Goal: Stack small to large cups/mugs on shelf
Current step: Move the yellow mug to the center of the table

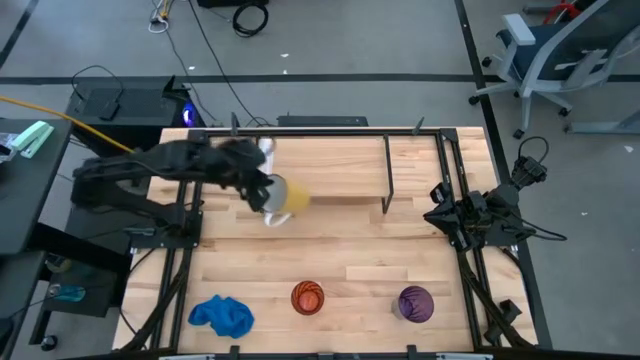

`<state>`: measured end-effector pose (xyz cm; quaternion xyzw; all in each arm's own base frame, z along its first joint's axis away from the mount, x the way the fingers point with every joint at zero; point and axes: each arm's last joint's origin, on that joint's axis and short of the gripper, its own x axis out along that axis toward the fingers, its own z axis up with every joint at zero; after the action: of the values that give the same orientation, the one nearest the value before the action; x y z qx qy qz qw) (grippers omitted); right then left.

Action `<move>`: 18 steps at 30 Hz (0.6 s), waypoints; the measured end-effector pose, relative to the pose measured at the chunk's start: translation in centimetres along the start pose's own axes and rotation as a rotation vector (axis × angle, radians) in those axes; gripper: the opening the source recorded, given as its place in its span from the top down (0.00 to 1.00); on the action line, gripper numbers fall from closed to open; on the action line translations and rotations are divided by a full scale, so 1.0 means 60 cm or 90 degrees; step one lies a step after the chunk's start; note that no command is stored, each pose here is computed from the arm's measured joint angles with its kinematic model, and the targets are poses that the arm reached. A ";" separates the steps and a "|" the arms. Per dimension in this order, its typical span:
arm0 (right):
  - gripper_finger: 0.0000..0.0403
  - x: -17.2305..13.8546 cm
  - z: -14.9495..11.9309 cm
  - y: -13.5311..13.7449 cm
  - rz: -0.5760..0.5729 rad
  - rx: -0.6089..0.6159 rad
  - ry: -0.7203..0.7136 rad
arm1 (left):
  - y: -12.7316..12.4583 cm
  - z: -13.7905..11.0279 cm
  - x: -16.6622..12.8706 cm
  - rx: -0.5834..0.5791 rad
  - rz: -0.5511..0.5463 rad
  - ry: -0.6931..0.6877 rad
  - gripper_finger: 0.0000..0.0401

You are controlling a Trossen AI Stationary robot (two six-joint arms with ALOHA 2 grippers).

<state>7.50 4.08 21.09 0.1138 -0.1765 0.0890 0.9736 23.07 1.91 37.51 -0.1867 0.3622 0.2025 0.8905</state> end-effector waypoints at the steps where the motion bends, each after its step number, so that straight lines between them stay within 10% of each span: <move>1: 0.92 0.000 0.000 0.000 0.000 0.001 0.000 | -0.007 -0.001 0.014 0.001 0.003 0.014 0.93; 18: 0.92 -0.001 -0.014 0.000 -0.002 0.007 0.050 | -0.062 -0.027 0.231 -0.011 0.076 0.181 0.93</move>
<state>7.75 4.26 20.32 0.1160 -0.1373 0.0932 0.9793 33.08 1.11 27.11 -0.1990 0.4937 0.2299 0.8147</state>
